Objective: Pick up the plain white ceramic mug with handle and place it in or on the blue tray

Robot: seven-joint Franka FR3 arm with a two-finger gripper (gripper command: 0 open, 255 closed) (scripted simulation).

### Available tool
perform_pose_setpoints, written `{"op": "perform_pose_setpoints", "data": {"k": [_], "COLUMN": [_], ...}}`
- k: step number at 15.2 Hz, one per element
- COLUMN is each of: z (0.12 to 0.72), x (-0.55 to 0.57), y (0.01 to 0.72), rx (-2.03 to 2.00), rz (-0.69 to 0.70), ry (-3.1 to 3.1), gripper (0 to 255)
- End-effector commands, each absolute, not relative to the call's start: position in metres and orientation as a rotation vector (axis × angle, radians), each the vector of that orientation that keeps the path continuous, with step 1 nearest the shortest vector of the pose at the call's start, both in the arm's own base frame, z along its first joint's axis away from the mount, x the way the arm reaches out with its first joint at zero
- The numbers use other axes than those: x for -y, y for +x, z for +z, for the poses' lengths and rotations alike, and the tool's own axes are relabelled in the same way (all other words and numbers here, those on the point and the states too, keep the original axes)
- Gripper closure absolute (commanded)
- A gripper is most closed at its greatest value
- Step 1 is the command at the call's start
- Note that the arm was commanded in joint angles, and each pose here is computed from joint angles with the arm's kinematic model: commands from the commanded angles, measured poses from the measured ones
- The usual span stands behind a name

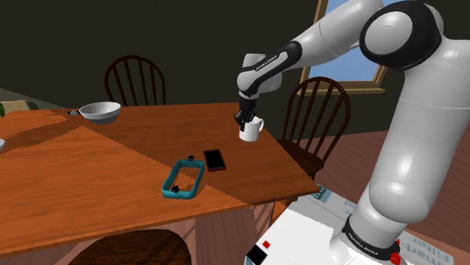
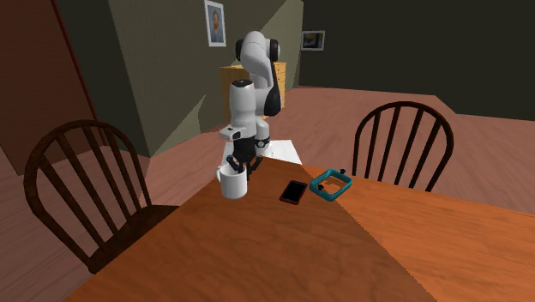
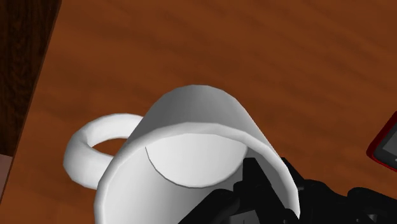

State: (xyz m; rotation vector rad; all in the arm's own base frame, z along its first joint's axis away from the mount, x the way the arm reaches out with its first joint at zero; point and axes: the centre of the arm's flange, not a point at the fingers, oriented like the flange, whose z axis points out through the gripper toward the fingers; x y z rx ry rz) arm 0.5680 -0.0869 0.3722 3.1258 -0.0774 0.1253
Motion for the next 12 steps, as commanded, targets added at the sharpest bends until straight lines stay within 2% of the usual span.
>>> {"op": "perform_pose_setpoints", "data": {"k": [1,12], "z": [0.383,0.441], "x": [0.087,0.087], "y": [0.568,0.568], "rx": [0.077,0.077], "rz": [0.126,0.126], "ry": [3.126,3.126], "gripper": [255,255]}}
